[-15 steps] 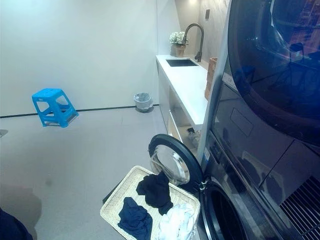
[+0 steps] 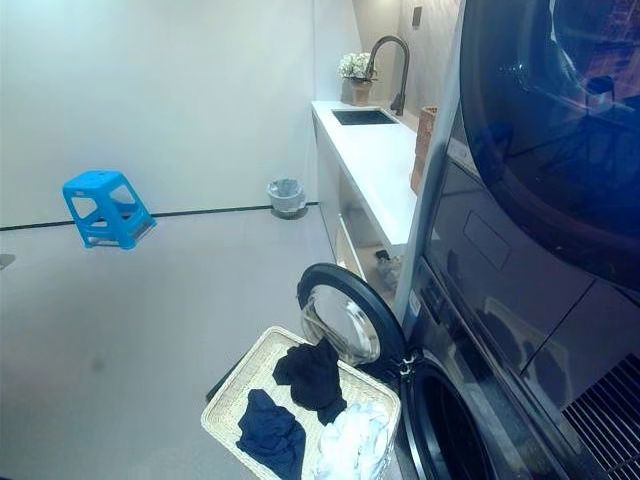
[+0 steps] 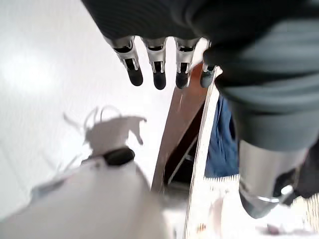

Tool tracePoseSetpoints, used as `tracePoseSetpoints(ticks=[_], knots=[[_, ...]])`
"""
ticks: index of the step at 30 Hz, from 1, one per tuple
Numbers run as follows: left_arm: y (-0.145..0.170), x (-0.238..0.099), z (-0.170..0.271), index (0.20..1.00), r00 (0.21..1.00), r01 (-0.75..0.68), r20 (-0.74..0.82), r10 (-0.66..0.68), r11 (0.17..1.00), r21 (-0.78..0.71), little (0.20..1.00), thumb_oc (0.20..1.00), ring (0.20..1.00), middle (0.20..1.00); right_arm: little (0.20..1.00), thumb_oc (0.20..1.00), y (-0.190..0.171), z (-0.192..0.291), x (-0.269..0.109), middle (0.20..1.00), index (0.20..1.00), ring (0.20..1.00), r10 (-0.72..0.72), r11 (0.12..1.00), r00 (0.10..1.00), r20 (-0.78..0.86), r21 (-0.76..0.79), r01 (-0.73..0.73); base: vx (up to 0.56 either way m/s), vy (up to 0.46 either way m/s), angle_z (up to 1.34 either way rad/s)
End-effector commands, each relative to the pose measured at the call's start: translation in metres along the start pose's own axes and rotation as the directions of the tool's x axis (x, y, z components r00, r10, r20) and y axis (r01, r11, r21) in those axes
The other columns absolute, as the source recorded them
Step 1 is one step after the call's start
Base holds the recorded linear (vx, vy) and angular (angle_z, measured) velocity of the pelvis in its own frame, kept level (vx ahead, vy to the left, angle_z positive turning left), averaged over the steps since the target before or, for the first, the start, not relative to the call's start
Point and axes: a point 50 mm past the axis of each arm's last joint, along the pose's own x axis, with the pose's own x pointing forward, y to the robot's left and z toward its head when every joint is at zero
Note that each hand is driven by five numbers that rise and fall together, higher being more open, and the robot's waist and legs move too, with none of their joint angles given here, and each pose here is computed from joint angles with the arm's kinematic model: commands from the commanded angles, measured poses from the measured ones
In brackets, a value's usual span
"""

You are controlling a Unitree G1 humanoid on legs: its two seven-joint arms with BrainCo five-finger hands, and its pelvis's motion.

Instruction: Put the clothes into the washing machine.

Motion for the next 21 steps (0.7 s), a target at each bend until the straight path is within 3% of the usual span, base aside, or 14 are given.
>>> tracePoseSetpoints(ticks=[1,6,12,21], knots=[[0.01,0.008,0.047,1.0,0.978,-0.137,0.151,0.142,0.99,-0.038,1.0,1.0,1.0,1.0,1.0,1.0,-0.013,0.029,0.005,1.0,1.0,1.0,-0.033,0.999,0.997,0.069,0.004,0.033,0.07,0.022,-0.01],[0.026,0.007,0.076,1.0,0.923,-0.273,0.269,0.275,0.961,-0.045,1.0,1.0,1.0,1.0,1.0,1.0,-0.023,0.036,0.004,1.0,1.0,1.0,-0.053,0.998,0.994,0.094,-0.013,0.055,0.0,0.013,-0.01],[0.03,0.004,0.124,1.0,0.855,-0.332,0.436,0.281,0.942,0.043,1.0,1.0,1.0,1.0,1.0,1.0,-0.051,0.063,0.001,1.0,1.0,1.0,-0.127,0.991,0.976,0.178,-0.006,0.13,-0.07,0.076,-0.11],[0.035,-0.003,0.179,1.0,0.781,-0.375,0.55,0.296,0.926,0.034,1.0,1.0,1.0,1.0,1.0,1.0,-0.068,0.106,-0.003,1.0,1.0,1.0,-0.168,0.982,0.944,0.286,-0.039,0.186,-0.05,0.055,-0.24]])
